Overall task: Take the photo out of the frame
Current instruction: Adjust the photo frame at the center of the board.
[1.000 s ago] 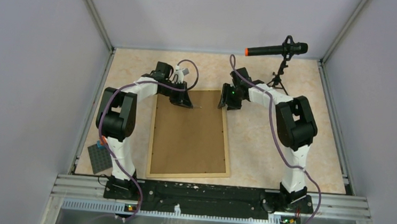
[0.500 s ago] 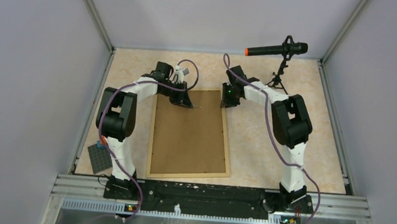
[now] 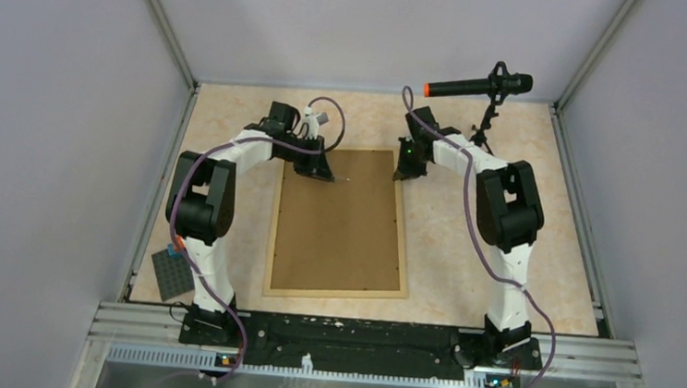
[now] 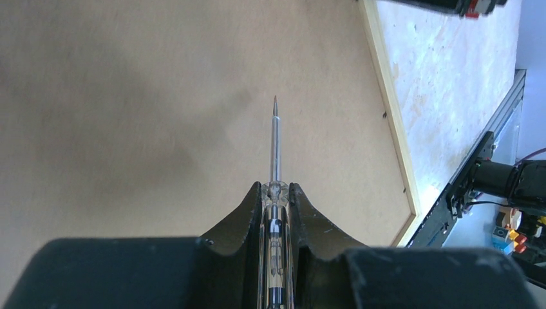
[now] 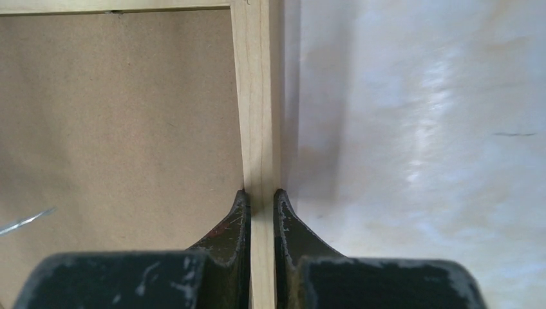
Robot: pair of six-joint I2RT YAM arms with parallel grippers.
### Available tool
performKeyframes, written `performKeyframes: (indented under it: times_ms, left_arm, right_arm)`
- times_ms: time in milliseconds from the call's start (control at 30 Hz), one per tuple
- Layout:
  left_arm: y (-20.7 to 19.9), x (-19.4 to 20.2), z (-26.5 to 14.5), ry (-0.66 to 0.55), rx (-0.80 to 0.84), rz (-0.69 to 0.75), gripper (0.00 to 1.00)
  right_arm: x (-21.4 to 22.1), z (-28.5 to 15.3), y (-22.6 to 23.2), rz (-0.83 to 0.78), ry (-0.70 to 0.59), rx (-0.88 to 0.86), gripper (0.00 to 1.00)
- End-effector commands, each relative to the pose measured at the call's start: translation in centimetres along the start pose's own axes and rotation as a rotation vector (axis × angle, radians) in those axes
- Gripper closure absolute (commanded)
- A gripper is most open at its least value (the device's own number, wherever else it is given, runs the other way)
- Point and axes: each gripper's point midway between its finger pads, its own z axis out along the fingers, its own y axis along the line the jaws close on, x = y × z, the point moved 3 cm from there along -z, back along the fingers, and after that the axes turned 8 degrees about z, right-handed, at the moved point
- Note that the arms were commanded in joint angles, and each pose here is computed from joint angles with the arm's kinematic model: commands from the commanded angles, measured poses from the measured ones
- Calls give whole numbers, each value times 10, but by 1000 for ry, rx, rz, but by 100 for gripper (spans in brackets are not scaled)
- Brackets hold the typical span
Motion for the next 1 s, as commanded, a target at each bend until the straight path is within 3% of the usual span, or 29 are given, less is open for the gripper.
performKeyframes:
  times_ms: [0,133,167,267,367,667,867,967]
  left_arm:
    - [-14,-24,-13,-66,37,82,100]
    - [-20,-23,-14,-68,69,78,100]
    - [-22,-23,-15,-74,74,82,100]
    - [-25,-21,-15,-78,76,84,100]
    - [-26,-17,-14,-75,78,70,100]
    - [-26,-11,-14,-69,58,73,100]
    - [-26,-7,-15,-70,54,69,100]
    - [-25,-6,-14,-67,52,63,100]
  right_arm:
    - [-33,3,-32,86,-78,83,100]
    - [-33,1,-10,87,-44,-55,100]
    - [-33,-2,-3,75,-38,-91,95]
    - [-37,-17,5,42,-60,-138,65]
    - [-37,-25,4,21,-75,-139,56]
    - [-10,6,-24,-52,-4,53,64]
    - [5,2,-35,-84,50,94,66]
    - [7,2,-35,-85,48,92,76]
